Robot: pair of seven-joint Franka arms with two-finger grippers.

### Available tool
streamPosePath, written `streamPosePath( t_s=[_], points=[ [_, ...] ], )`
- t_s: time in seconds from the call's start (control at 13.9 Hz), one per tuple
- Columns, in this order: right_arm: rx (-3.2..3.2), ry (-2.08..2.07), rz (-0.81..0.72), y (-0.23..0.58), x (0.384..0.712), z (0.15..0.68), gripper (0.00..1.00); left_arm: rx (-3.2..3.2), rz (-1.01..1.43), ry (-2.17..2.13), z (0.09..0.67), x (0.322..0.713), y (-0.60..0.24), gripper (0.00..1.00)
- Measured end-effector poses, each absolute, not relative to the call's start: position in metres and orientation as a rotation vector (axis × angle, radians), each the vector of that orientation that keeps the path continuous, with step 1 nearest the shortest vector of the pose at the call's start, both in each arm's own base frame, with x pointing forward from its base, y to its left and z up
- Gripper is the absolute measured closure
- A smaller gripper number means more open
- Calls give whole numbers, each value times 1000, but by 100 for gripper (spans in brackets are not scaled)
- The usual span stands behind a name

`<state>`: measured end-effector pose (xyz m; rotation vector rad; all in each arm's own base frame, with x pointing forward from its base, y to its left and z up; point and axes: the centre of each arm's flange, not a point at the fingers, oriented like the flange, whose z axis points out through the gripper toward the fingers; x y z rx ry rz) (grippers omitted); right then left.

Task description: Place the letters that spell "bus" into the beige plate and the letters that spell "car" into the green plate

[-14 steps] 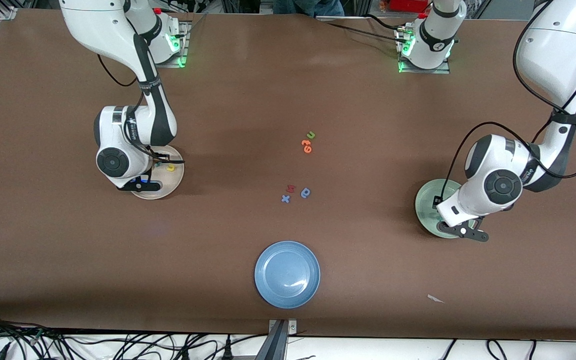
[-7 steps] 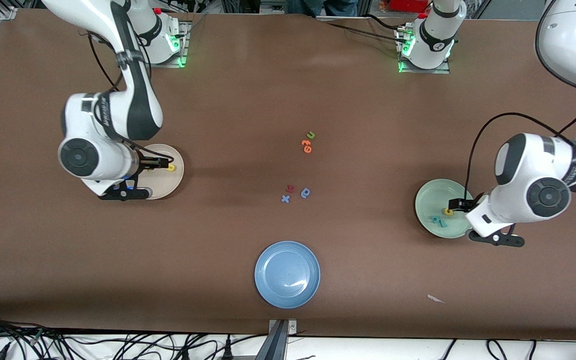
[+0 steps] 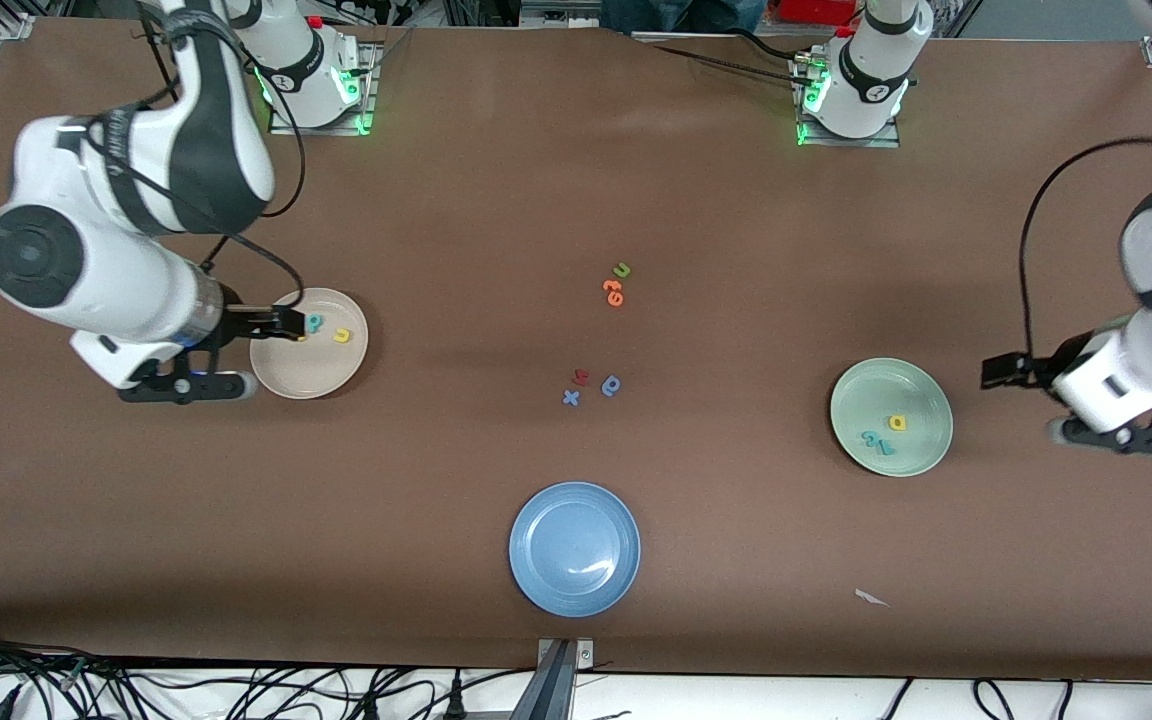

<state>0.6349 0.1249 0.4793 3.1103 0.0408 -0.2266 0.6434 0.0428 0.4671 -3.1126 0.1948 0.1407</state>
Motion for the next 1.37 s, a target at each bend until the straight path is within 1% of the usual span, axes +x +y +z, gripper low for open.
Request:
streamPosePath(
  t_s=[0.14,0.22,0.29,0.43,0.65,0.79,0.94,1.37],
  points=[
    [3188,-38,-80,79,642,514,0,-3105,71,226,521,622,27,0],
    [3213,-67,-33,56,639,532,0,-3102,38,248,543,611,18,0],
    [3222,-78,-11,38,631,548,0,-3099,4,266,562,602,10,0],
    [3195,-59,-28,24,603,569,0,-3096,-30,285,580,589,2,0],
    [3142,-8,-14,21,553,580,0,-3098,-6,275,574,585,7,0],
    [3132,10,9,24,537,589,0,-3100,13,267,568,585,10,0],
    [3132,9,23,24,535,594,0,-3100,15,259,568,585,14,0],
    [3142,-30,-9,14,545,589,0,-3101,16,257,568,585,15,0]
  ],
)
